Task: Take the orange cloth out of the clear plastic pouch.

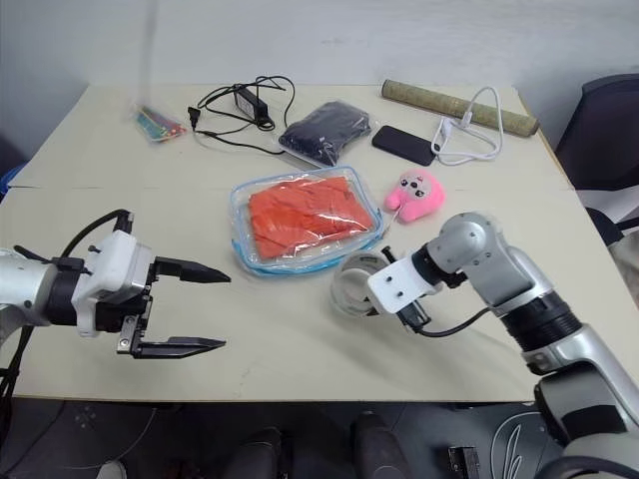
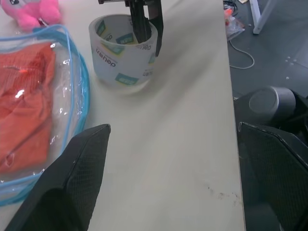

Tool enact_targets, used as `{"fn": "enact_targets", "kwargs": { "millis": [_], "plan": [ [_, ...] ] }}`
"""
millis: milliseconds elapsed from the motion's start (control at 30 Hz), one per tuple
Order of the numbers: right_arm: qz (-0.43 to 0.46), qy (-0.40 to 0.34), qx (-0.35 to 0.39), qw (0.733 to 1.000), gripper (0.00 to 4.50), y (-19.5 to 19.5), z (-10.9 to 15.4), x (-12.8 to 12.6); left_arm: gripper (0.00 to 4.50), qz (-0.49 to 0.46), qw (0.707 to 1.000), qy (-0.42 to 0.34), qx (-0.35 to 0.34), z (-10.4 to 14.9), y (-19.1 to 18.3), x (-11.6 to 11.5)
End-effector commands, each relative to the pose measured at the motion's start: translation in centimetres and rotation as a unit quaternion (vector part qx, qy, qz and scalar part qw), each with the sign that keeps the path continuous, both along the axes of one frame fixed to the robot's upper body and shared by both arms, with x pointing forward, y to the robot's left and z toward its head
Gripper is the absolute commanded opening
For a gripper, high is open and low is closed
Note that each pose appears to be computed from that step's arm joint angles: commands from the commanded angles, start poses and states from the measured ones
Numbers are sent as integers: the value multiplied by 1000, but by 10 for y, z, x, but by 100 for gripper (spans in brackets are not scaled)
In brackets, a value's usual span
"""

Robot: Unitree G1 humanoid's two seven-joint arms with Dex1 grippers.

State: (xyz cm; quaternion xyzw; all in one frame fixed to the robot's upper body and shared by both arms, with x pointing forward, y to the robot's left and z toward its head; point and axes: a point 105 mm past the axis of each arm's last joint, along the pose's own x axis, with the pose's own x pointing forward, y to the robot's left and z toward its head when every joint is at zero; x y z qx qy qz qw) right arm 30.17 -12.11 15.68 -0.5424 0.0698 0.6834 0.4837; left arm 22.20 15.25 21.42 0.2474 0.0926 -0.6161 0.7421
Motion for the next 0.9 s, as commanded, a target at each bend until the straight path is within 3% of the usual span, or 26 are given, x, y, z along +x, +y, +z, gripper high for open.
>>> {"fn": "enact_targets", "kwargs": {
  "millis": [33,200,333,467,533,633,900],
  "plan": [
    [-58,-23,-7,998,18,-37,30,4,450,-18,999,-27,-18,9,-10,5],
    [-242,-38,-29,969,18,-130,47,13,450,-45,997,-39,-41,15,-27,10],
    [-342,-42,-29,938,18,-184,44,8,450,-60,996,-43,-49,17,-35,12],
    [-400,-16,14,916,18,-203,35,4,450,-69,995,-46,-55,19,-40,14],
    [-434,17,70,898,18,-203,27,5,450,-74,994,-49,-60,22,-42,15],
    [-464,44,101,879,113,-205,16,4,450,-79,994,-53,-62,23,-44,16],
    [-477,49,94,873,366,-210,12,-5,450,-80,993,-55,-63,24,-44,15]
  ]
}}
